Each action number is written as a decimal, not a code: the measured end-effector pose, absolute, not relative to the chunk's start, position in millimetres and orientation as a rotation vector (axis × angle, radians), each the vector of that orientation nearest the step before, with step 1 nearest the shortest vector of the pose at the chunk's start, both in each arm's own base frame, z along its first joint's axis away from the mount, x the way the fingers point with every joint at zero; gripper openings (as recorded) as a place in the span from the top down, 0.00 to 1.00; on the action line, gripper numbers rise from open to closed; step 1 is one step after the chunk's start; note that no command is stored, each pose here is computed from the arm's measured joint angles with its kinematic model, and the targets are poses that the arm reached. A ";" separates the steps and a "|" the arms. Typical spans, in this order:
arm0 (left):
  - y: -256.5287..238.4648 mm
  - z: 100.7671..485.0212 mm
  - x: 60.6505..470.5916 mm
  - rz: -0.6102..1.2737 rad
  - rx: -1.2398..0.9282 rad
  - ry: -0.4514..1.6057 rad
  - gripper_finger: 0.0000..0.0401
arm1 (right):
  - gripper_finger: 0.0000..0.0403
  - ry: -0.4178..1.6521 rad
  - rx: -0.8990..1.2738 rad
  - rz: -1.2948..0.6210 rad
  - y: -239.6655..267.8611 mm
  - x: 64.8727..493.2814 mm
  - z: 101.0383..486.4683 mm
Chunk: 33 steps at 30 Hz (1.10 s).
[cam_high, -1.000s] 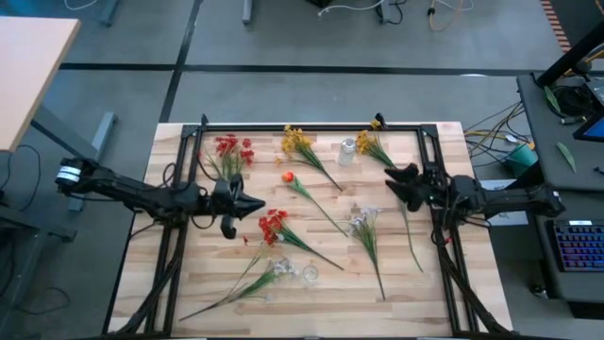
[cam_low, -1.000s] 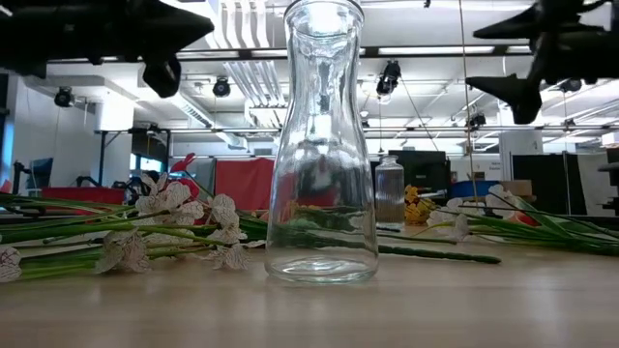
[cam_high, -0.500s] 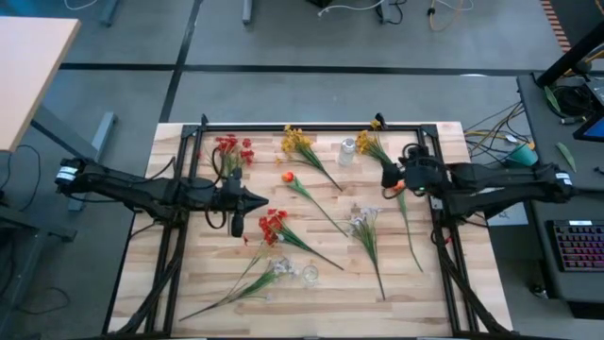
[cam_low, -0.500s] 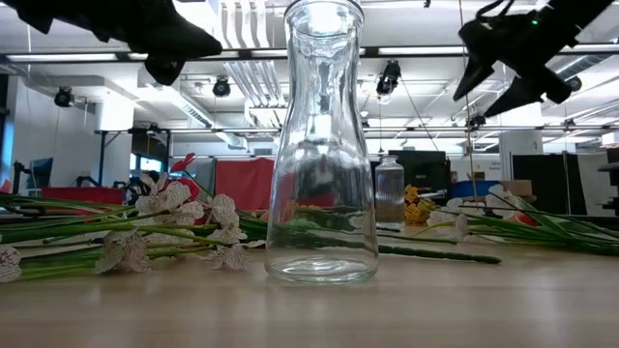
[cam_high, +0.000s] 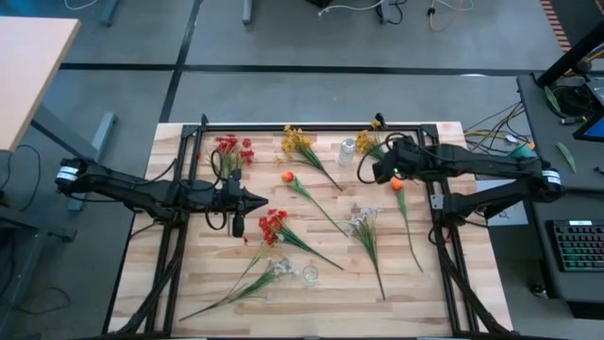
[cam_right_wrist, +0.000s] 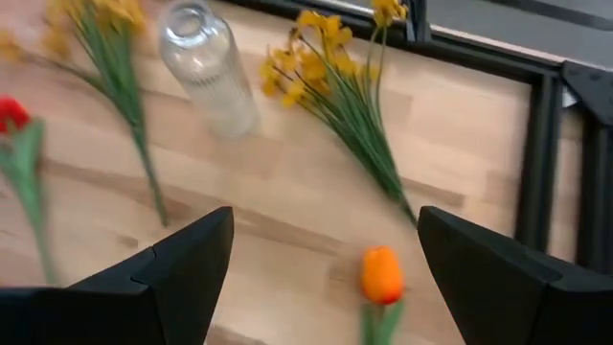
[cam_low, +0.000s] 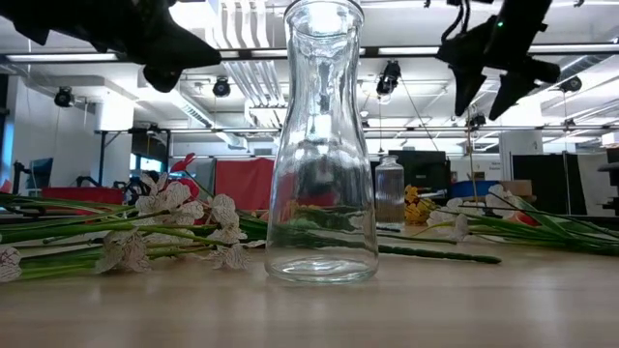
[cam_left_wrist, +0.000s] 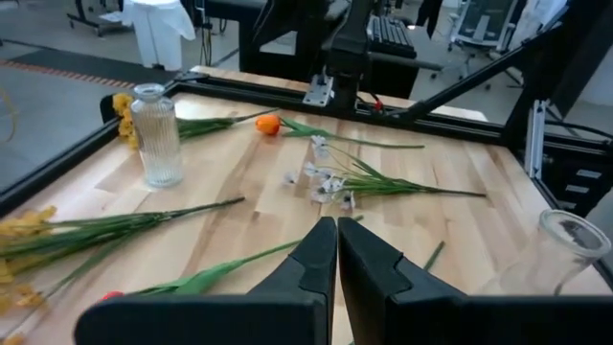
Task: Sort flowers into vase by color
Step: Put the right yellow flowers into the top transparent vase
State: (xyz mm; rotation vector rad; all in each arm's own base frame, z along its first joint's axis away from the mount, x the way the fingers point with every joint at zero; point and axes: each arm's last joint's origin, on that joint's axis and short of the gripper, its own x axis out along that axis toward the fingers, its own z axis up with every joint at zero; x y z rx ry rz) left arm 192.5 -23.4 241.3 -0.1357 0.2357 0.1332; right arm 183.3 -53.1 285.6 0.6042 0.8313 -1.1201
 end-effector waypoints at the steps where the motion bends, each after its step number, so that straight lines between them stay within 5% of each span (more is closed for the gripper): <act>1: -23.4 242.5 192.7 0.132 -0.130 0.232 1.00 | 0.20 0.855 0.598 -1.113 -57.6 184.1 285.1; 33: -18.2 262.9 160.4 0.123 -0.129 0.151 1.00 | 0.20 1.315 0.481 -0.831 -181.6 192.7 211.4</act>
